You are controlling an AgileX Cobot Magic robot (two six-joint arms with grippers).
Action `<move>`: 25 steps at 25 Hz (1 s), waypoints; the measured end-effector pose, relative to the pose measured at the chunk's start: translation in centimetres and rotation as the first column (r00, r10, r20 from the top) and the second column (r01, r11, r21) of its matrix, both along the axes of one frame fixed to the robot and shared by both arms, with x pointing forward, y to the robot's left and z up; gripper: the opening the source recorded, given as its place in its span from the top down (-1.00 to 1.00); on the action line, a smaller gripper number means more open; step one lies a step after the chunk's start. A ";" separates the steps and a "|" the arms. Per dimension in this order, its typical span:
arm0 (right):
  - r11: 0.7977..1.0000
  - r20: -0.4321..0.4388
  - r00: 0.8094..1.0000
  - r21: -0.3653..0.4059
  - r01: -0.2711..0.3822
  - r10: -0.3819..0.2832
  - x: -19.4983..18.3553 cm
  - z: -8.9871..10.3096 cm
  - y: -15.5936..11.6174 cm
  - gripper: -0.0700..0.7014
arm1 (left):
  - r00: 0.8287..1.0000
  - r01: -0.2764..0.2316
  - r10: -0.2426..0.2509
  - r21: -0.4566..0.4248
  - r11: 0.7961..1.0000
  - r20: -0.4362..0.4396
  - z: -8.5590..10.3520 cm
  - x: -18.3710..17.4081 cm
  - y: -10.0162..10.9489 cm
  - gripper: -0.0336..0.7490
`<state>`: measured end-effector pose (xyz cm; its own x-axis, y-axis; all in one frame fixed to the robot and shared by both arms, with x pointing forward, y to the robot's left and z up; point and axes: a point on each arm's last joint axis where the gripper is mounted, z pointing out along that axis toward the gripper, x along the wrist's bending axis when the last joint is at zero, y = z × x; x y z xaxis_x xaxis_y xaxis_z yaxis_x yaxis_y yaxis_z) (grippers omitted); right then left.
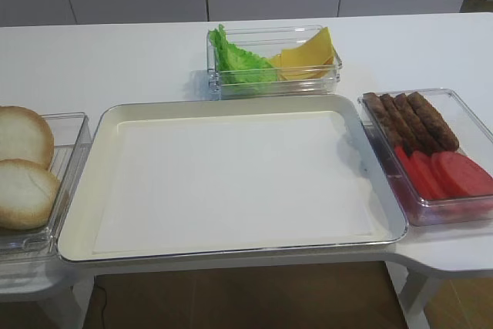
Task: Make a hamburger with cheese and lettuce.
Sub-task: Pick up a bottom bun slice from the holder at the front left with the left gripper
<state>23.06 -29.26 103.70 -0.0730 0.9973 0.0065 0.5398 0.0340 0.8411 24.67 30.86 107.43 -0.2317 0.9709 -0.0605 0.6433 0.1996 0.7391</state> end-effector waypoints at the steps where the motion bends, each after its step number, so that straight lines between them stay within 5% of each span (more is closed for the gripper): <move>1: 1.000 0.000 1.000 0.000 0.000 0.000 0.0 0.0 0.0 -0.48 | 1.000 -0.003 0.003 -0.005 1.000 -0.020 0.4 0.8 0.1 -0.58; 6: 1.000 0.000 1.000 0.000 0.000 0.000 0.0 0.0 0.0 -0.48 | 0.983 -0.018 0.012 -0.032 0.999 -0.181 1.6 7.0 0.5 -0.58; 11: 1.000 0.000 1.000 0.000 0.000 0.000 0.0 0.0 0.0 -0.48 | 0.975 -0.024 0.015 -0.038 0.999 -0.221 2.6 13.3 1.1 -0.58; 16: 1.000 0.000 1.000 0.000 0.000 0.000 0.0 0.0 0.0 -0.48 | 0.961 -0.089 0.068 -0.068 0.994 -0.267 3.1 18.2 3.0 -0.58; 22: 1.000 0.000 1.000 0.001 0.001 -0.001 0.0 0.0 0.0 -0.48 | 0.945 -0.080 0.016 -0.182 0.980 -0.328 2.0 23.2 5.1 -0.58; 25: 1.000 0.000 1.000 0.002 0.001 -0.001 0.0 0.0 0.0 -0.48 | 0.918 -0.048 -0.044 -0.220 0.974 -0.394 1.0 25.6 5.6 -0.58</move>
